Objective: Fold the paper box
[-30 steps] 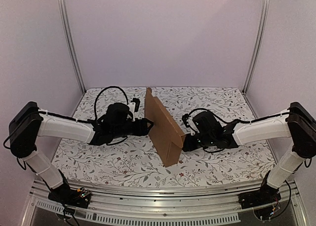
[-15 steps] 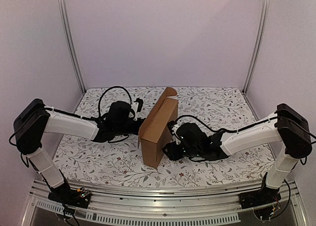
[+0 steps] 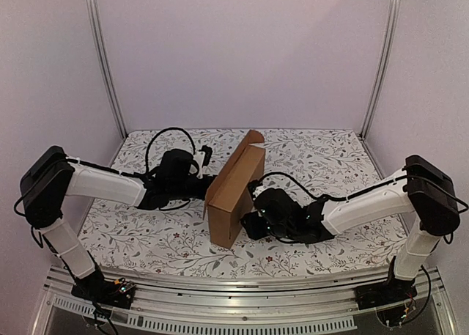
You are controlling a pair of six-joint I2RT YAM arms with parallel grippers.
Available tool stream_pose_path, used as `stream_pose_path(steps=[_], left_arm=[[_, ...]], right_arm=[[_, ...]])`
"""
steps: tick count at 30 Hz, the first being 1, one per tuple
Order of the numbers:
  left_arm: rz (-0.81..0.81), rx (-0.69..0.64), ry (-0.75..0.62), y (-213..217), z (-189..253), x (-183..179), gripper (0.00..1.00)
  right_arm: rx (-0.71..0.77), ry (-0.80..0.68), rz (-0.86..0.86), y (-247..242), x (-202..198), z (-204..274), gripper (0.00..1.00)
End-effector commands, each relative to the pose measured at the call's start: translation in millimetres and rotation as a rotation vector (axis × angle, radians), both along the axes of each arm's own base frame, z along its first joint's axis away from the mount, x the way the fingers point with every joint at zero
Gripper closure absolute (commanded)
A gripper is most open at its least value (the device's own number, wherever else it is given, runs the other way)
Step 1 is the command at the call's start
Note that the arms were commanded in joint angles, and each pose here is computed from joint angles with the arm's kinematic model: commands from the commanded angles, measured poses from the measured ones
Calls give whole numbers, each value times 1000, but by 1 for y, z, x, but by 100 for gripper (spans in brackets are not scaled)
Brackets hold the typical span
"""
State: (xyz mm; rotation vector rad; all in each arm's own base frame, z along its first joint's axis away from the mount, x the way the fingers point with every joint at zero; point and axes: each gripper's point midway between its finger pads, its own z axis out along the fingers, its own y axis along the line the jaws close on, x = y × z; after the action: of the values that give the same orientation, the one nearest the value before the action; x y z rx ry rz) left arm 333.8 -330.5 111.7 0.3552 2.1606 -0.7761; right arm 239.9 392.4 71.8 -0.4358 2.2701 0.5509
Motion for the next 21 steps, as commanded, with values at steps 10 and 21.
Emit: stream_pose_path(steps=[10,21], left_arm=[[105,96,-13,44,12,-12,30],[184,64,87,96,1,-78,16]], right_arm=[[-33,-132,-52,-25,6,43,47],[-73,-186,-41,-38,10,62,42]])
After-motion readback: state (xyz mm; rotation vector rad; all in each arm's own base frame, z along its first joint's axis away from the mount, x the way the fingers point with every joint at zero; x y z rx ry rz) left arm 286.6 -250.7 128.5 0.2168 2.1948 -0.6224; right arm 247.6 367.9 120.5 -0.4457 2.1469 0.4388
